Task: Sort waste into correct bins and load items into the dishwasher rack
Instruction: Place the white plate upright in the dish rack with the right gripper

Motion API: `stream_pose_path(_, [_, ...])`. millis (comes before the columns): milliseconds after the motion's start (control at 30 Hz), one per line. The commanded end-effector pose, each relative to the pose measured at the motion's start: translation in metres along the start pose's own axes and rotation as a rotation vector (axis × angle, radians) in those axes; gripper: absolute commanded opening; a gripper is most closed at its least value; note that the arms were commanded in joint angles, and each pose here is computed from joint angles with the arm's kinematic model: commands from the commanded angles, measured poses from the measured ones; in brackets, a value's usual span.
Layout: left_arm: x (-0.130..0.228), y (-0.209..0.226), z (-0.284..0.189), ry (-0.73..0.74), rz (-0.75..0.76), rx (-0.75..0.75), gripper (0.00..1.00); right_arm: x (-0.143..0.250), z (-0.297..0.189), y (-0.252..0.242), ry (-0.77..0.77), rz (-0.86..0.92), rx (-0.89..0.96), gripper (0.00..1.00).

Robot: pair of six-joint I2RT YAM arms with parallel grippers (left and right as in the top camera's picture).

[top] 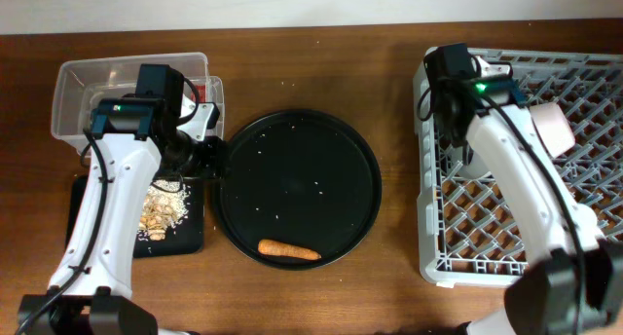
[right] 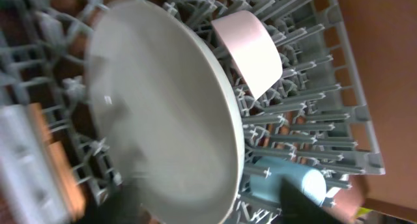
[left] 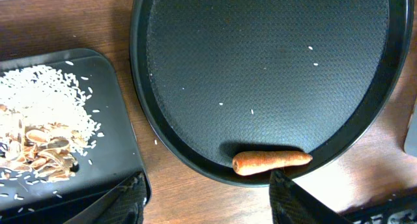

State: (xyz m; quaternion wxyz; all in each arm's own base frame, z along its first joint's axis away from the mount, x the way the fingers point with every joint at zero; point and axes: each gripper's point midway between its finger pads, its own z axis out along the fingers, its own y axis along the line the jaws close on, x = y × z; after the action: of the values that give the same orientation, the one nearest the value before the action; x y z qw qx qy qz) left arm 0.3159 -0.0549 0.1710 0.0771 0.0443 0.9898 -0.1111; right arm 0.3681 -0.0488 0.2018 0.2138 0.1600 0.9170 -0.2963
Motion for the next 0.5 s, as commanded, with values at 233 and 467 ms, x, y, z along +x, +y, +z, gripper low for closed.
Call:
stream_pose_path(233, [0.019, -0.03, 0.012, 0.085, -0.278, 0.094, 0.99, 0.04, -0.04, -0.048, 0.173, 0.174, -0.399, 0.98])
stream_pose_path(467, [0.069, -0.088, 0.07, 0.258, -0.527, 0.091, 0.99, 0.065, -0.023, -0.072, 0.327, 0.269, -0.404, 0.98])
